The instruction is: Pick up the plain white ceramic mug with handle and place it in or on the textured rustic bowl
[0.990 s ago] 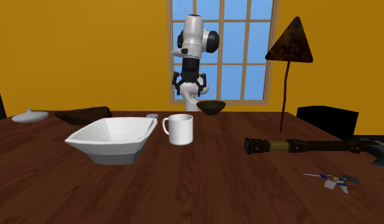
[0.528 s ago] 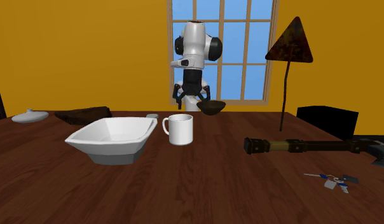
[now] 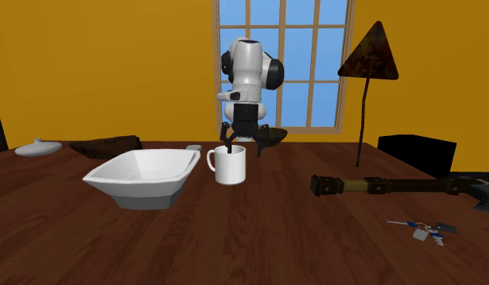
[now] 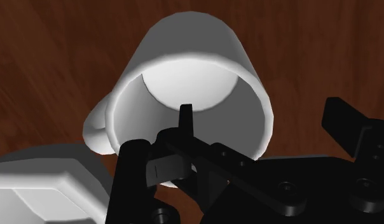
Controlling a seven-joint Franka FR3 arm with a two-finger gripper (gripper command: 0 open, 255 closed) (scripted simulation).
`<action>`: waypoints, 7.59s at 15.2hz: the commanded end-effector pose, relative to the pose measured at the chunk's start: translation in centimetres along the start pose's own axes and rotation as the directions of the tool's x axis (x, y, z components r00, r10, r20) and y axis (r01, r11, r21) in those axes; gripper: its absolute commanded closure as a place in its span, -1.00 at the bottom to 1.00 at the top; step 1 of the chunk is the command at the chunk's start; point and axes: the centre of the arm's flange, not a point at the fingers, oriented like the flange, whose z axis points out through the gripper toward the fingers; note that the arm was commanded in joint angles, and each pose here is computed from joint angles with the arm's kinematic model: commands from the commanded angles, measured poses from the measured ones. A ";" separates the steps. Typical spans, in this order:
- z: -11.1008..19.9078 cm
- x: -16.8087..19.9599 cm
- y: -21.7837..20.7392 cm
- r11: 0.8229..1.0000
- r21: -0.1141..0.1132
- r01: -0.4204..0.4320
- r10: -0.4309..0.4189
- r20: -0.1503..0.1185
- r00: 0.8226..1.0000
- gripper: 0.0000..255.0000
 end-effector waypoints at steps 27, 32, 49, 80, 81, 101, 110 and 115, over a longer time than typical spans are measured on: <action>-2.9 0.5 0.1 1.000 0.000 0.000 0.000 0.000 1.000 1.00; -5.5 0.8 0.1 1.000 0.000 0.000 0.000 0.000 1.000 1.00; -13.9 0.5 0.1 1.000 0.000 0.000 0.000 0.000 1.000 1.00; -20.8 -39.3 -6.3 1.000 0.000 0.000 0.000 0.000 1.000 1.00; -20.2 -39.4 -6.3 1.000 0.000 0.000 0.000 0.000 1.000 1.00; -11.6 -40.4 -6.5 1.000 0.000 0.000 0.000 0.000 1.000 1.00; -11.6 -40.4 -6.5 1.000 0.000 0.000 0.000 0.000 1.000 -1.00; -16.6 -40.4 -6.5 1.000 0.000 0.000 0.000 0.000 1.000 -1.00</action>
